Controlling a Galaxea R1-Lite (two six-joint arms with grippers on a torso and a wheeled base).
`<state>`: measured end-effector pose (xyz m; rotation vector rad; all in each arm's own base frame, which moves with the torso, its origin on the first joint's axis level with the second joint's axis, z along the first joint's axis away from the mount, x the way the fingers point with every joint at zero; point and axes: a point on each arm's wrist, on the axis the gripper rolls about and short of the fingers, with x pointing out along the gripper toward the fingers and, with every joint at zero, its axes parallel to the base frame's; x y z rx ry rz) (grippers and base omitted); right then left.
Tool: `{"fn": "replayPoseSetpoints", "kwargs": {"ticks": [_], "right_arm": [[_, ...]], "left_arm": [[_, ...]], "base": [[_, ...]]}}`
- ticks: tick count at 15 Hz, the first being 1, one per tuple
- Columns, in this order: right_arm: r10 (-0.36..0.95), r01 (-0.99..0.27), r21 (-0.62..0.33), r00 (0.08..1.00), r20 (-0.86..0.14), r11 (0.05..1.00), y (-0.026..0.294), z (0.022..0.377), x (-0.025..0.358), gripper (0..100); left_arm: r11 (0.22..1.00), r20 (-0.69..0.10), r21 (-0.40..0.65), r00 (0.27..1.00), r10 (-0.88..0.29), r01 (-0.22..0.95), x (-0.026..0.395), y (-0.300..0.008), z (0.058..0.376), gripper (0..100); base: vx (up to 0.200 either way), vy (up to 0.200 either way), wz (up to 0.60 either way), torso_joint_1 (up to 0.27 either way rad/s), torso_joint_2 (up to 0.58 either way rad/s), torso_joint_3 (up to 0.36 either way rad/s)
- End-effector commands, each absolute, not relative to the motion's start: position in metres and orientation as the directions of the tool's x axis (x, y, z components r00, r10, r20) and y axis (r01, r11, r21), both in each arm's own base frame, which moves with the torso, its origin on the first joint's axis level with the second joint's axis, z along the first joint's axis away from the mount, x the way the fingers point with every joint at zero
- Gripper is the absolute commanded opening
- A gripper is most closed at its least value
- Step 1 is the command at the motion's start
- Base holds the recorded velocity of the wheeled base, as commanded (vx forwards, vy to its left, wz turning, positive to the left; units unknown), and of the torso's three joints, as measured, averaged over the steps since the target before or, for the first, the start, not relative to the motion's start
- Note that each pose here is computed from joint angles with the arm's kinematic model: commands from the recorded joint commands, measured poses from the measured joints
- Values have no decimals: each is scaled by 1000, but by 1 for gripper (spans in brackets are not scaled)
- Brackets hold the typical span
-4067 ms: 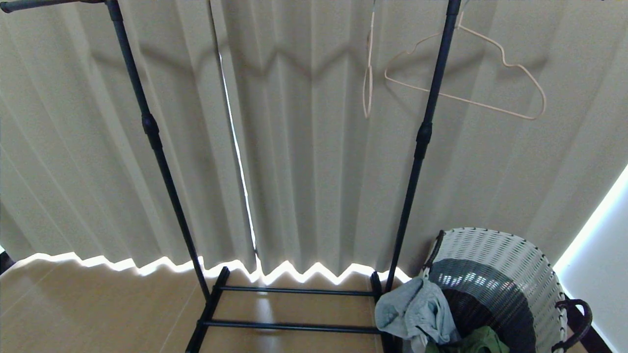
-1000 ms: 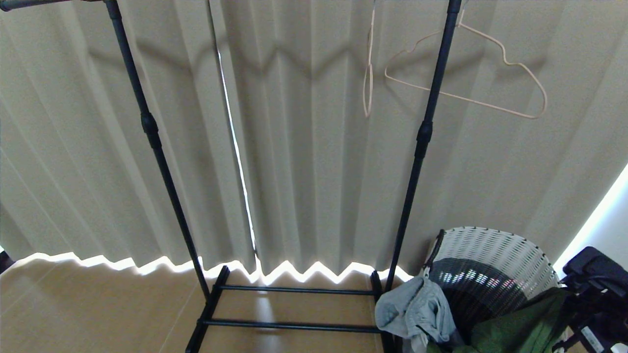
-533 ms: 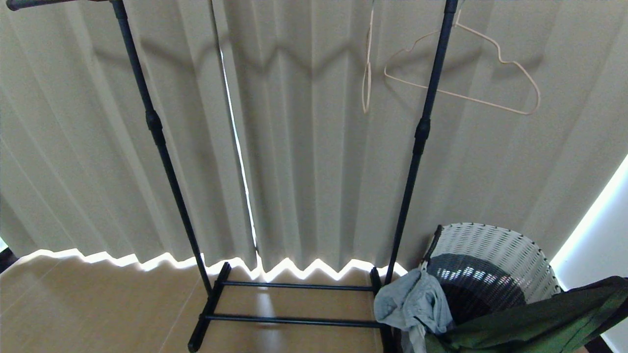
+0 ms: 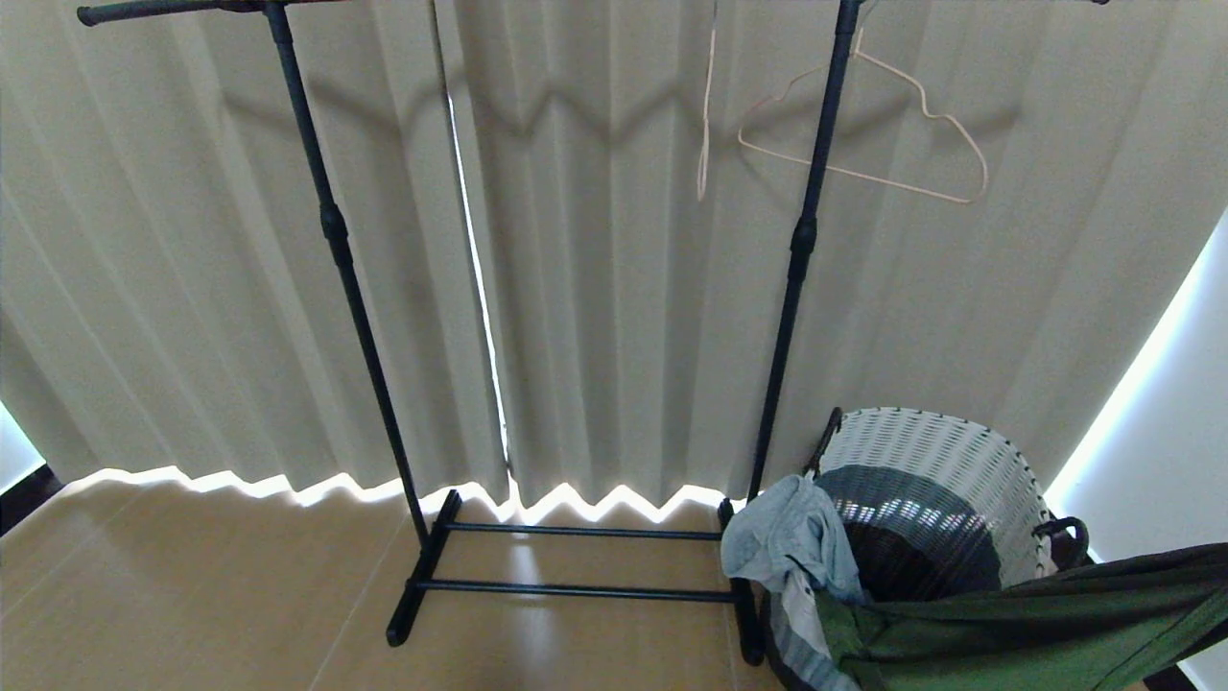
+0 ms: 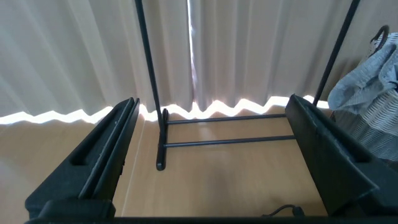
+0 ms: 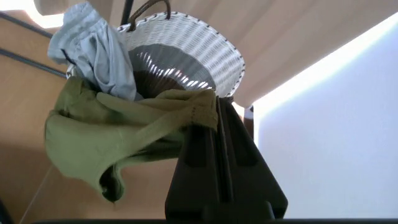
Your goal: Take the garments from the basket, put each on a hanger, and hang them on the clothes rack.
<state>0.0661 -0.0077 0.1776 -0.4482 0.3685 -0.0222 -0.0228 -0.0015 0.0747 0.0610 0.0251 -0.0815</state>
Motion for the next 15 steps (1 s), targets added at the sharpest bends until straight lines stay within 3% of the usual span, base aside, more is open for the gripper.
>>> {"fn": "replayPoseSetpoints", "kwargs": {"ticks": [1,8,11,15], "right_arm": [[-92,-67,-428,937,-338,901,-7,177,65,0],[4,-156,-429,942,-335,890,0,178,65,0],[127,-272,-415,930,-344,868,8,180,71,0],[324,-426,-293,883,-339,856,28,199,87,0]], "left_arm": [[995,-28,59,996,-81,83,-23,-1,75,100],[995,-29,56,997,-77,78,-23,-1,74,100],[995,-29,56,997,-77,78,-23,-1,74,100],[993,-29,74,996,-84,86,-23,-2,75,100]], "base": [[0,200,0,2,2,-2],[0,200,0,2,4,2],[0,0,0,0,0,0],[0,0,0,0,0,0]]}}
